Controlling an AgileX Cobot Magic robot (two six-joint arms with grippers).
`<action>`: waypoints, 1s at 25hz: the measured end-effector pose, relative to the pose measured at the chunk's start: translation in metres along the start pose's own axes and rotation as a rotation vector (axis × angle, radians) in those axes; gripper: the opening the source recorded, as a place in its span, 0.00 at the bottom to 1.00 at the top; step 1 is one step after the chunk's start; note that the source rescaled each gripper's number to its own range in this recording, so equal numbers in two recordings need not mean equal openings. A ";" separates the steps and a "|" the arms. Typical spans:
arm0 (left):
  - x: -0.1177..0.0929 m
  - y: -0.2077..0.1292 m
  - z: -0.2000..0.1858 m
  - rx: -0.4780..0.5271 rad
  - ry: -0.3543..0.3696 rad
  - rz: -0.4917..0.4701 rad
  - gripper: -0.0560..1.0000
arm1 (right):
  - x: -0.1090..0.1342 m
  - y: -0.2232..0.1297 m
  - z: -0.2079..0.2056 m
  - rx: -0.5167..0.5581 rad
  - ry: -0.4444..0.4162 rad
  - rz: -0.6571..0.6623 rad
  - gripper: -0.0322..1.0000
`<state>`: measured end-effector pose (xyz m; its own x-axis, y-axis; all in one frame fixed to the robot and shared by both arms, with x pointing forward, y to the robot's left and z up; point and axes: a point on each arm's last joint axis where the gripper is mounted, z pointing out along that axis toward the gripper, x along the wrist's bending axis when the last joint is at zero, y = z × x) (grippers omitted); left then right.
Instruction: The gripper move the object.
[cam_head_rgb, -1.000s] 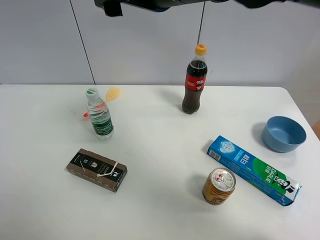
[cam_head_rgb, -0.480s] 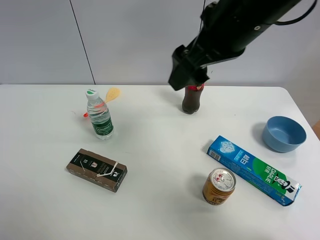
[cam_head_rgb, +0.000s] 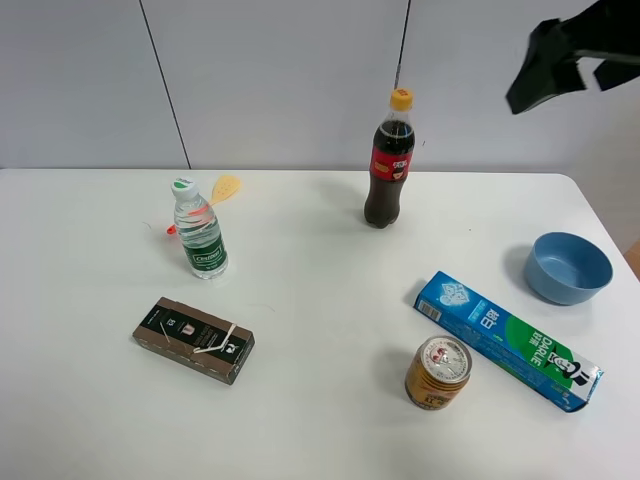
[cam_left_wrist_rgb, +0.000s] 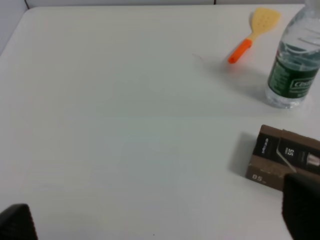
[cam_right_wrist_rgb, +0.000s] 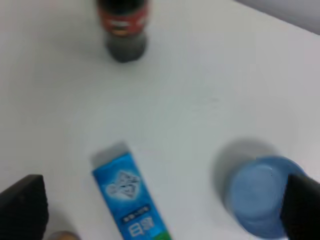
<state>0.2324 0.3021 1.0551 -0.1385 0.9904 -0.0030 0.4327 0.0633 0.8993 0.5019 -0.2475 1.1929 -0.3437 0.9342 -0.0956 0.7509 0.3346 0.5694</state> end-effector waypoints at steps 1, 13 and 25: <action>0.000 0.000 0.000 0.000 0.000 0.000 1.00 | -0.010 -0.003 -0.005 -0.008 -0.026 0.037 0.89; 0.000 0.000 0.000 0.000 0.000 0.000 1.00 | -0.054 -0.057 -0.108 -0.221 -0.301 0.298 0.88; 0.000 0.000 0.000 0.000 0.000 0.000 1.00 | 0.027 -0.159 -0.158 -0.465 -0.274 0.169 0.88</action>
<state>0.2324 0.3021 1.0551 -0.1385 0.9904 -0.0030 0.4327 0.0633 0.8993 0.2839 -0.2955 1.2286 -0.0347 0.9889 -0.1446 0.4338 0.1453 0.8892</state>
